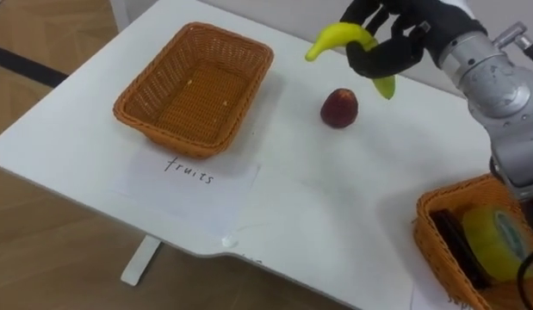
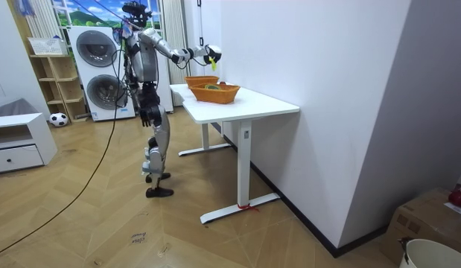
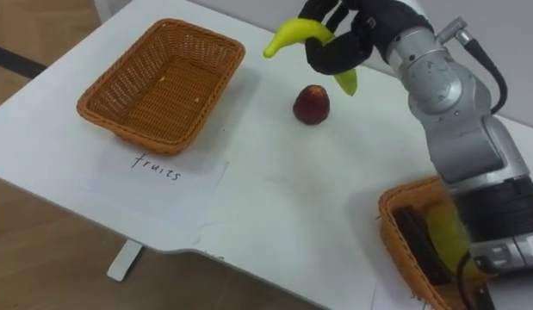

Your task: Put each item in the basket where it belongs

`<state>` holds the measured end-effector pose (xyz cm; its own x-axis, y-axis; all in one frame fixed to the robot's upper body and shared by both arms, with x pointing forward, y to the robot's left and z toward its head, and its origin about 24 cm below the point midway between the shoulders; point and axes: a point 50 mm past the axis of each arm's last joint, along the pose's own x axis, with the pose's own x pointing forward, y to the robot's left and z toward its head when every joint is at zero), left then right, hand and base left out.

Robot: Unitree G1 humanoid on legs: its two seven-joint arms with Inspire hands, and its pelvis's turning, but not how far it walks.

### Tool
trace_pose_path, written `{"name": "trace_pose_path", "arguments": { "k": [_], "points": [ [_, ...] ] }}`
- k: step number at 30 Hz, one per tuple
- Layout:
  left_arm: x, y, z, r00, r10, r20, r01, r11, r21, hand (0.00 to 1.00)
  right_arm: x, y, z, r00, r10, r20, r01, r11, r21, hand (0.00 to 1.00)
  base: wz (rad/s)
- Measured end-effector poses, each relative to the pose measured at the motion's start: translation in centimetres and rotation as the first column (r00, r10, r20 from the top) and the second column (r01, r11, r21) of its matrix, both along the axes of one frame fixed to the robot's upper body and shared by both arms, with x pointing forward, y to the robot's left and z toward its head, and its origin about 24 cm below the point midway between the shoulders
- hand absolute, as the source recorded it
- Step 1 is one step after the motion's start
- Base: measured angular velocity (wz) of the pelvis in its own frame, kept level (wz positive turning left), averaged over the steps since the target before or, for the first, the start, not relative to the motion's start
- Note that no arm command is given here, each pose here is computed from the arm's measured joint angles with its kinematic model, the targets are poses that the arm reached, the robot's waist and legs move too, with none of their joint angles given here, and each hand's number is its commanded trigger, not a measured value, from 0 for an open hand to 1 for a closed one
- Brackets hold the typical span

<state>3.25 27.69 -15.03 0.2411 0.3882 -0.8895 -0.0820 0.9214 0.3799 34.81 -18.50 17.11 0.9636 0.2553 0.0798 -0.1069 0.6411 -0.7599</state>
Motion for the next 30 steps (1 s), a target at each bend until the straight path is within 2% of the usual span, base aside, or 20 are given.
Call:
{"name": "trace_pose_path", "arguments": {
  "k": [4,10,14,30],
  "points": [
    [-0.3,0.0,-0.1,1.000,-0.005,-0.012,0.005,1.000,-0.006,0.00,0.0,0.3,-0.1,1.000,0.017,-0.011,-0.016,0.999,0.042,1.00,0.04],
    [-1.5,-0.1,-0.2,0.998,-0.003,-0.055,0.003,1.000,-0.012,0.00,0.6,2.2,-0.2,0.998,0.061,-0.018,-0.060,0.997,0.054,1.00,0.08],
    [-1.4,0.0,0.0,0.998,-0.026,-0.052,0.026,1.000,-0.009,0.00,1.0,2.8,-0.9,0.996,0.069,-0.048,-0.065,0.994,0.084,1.00,0.13],
    [-3.2,0.1,0.0,0.994,-0.009,-0.112,0.005,1.000,-0.030,0.00,1.2,4.1,-2.1,0.999,0.031,-0.041,-0.026,0.991,0.130,1.00,0.08]
  ]
}}
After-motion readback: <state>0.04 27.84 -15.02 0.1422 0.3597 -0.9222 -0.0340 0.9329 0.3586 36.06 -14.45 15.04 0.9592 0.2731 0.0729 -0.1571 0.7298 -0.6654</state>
